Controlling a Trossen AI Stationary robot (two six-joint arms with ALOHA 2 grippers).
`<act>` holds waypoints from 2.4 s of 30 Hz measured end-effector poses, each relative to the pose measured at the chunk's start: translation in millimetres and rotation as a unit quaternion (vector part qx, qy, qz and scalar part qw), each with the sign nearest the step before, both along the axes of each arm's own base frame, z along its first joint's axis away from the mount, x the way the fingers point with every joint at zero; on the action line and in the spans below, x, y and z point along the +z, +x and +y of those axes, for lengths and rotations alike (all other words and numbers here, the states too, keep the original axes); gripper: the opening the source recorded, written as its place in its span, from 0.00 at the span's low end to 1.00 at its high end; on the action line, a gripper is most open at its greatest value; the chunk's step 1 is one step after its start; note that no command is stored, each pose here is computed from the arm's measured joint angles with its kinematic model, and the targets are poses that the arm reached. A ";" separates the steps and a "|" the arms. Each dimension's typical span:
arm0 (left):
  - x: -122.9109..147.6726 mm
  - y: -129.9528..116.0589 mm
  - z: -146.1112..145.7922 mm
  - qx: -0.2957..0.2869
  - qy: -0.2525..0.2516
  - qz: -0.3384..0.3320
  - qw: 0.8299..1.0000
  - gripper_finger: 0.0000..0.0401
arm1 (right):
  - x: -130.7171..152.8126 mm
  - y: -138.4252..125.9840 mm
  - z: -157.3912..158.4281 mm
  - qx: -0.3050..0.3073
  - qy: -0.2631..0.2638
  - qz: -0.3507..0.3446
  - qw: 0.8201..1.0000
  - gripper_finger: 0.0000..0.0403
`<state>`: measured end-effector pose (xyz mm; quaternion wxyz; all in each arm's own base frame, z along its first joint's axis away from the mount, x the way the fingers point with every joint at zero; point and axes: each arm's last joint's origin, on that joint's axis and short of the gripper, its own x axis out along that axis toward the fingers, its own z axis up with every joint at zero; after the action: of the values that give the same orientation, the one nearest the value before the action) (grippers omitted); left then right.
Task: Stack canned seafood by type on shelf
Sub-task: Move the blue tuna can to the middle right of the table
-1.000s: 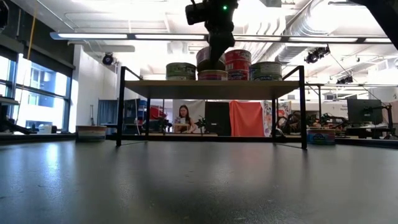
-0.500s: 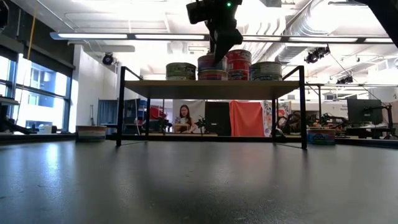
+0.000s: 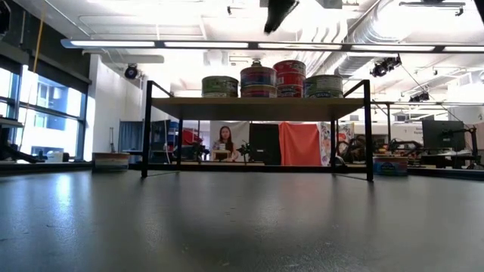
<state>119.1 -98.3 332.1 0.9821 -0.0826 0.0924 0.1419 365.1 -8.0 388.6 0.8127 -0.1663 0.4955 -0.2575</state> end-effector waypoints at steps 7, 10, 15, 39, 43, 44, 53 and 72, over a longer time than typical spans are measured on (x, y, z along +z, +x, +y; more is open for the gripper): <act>1.9 10.2 8.9 0.031 -0.017 -0.006 0.999 0.00 | 17.5 -27.1 1.7 -0.054 0.075 -0.039 0.995 0.67; 3.2 18.6 15.8 0.021 -0.042 -0.003 0.999 0.00 | 14.7 -33.8 2.9 -0.057 0.097 -0.008 0.994 0.67; 1.7 37.3 23.5 -0.035 -0.043 0.024 0.998 0.00 | -5.1 -38.3 3.7 -0.111 0.112 0.029 0.987 0.66; -29.0 137.3 90.7 -0.067 -0.083 0.034 0.994 0.00 | -75.8 -186.5 -88.2 -0.532 0.059 -0.215 0.817 0.03; -24.2 137.1 114.0 -0.041 -0.152 -0.001 0.988 0.00 | -105.4 -200.5 -140.0 -0.560 0.086 -0.223 0.793 0.05; -21.8 135.8 117.0 -0.039 -0.168 -0.012 0.985 0.00 | -113.5 -206.4 -151.8 -0.565 0.097 -0.231 0.786 0.03; 11.8 105.7 98.1 -0.100 -0.144 -0.084 0.981 0.00 | -173.3 -245.1 -189.4 -0.568 0.201 -0.300 0.740 0.00; 40.0 51.3 99.4 -0.073 -0.080 -0.136 0.985 0.00 | -227.3 -219.9 -193.4 -0.638 0.101 -0.156 0.747 0.00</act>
<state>170.5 1.2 372.1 0.9834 -0.1728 -0.0251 0.0499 145.1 -201.4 161.3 0.5368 0.3148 0.3754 -0.6869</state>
